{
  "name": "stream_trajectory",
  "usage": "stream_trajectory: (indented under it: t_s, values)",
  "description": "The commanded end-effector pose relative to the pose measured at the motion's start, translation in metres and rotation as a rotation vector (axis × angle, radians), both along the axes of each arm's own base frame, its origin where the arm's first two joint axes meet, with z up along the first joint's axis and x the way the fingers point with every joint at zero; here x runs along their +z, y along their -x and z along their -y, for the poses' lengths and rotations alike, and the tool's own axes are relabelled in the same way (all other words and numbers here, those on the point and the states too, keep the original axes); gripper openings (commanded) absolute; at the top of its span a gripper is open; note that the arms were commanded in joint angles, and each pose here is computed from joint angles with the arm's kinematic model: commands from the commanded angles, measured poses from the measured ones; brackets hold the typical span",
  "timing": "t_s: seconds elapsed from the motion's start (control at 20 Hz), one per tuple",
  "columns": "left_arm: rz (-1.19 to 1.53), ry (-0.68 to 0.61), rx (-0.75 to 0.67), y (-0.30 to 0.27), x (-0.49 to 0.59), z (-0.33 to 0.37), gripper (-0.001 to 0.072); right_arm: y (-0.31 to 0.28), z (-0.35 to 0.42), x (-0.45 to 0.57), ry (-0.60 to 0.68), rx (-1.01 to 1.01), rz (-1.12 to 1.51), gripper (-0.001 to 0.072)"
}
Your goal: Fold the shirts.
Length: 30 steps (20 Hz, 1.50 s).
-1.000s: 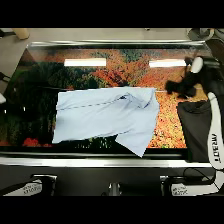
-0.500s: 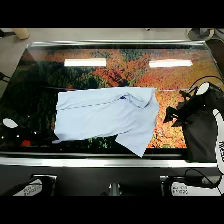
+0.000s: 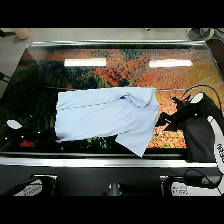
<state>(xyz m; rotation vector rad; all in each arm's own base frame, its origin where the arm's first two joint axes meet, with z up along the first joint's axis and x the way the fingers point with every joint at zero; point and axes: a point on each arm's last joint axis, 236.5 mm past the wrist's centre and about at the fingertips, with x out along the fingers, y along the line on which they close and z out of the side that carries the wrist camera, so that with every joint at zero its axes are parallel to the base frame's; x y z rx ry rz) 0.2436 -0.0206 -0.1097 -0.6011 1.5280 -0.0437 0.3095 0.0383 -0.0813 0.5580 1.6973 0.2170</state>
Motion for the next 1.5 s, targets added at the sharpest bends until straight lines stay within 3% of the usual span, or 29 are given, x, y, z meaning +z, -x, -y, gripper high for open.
stream_trajectory:
  t_s: [0.0, 0.05, 0.1, 0.2, 0.35, 0.45, 0.55, 0.7, 0.8, 0.95, 1.1, 1.25, 1.45]
  values:
    - [0.025, 0.006, -0.003, 0.000, 0.013, 0.003, 0.0027, -0.009, -0.028, -0.018, -0.075, -0.001, 0.073, 0.0504]
    - [0.033, 0.005, -0.006, 0.000, 0.016, 0.003, 0.0027, -0.006, -0.039, -0.023, -0.075, 0.042, 0.069, 0.0497]
    - [0.041, 0.005, -0.008, 0.000, 0.020, 0.004, 0.0027, -0.007, -0.048, -0.028, -0.062, 0.087, 0.085, 0.0409]
    - [0.075, -0.007, -0.016, -0.005, 0.033, 0.002, 0.0026, -0.015, -0.049, -0.029, -0.003, 0.123, 0.126, 0.0033]
    - [0.326, -0.091, -0.028, -0.056, 0.112, -0.015, 0.0025, -0.060, -0.033, 0.044, 0.050, 0.121, 0.354, 0.0019]
    - [0.654, -0.195, -0.024, -0.097, 0.235, -0.027, 0.0025, -0.104, -0.013, 0.169, 0.135, 0.087, 0.703, 0.0018]
    - [1.111, -0.348, -0.005, -0.094, 0.423, -0.029, 0.0025, -0.106, 0.008, 0.344, 0.266, 0.023, 1.151, 0.0018]
    - [1.681, -0.570, 0.065, 0.011, 0.642, -0.011, 0.0025, 0.021, 0.022, 0.584, 0.514, -0.108, 1.805, 0.0017]
    - [1.831, -0.570, 0.110, 0.073, 0.692, 0.007, 0.0025, 0.107, 0.015, 0.638, 0.575, -0.149, 1.999, 0.0017]
    - [1.817, -0.585, 0.103, 0.096, 0.689, 0.013, 0.0025, 0.145, 0.026, 0.631, 0.625, -0.212, 1.962, 0.0017]
    - [1.701, -0.638, 0.096, 0.084, 0.665, 0.000, 0.0025, 0.133, 0.035, 0.609, 0.665, -0.197, 1.857, 0.0017]
    - [1.530, -0.666, 0.041, 0.052, 0.629, -0.015, 0.0026, 0.098, 0.040, 0.569, 0.631, -0.164, 1.678, 0.0017]
    - [1.033, -0.520, -0.074, -0.032, 0.488, -0.038, 0.0025, 0.017, 0.046, 0.432, 0.525, -0.026, 1.118, 0.0018]
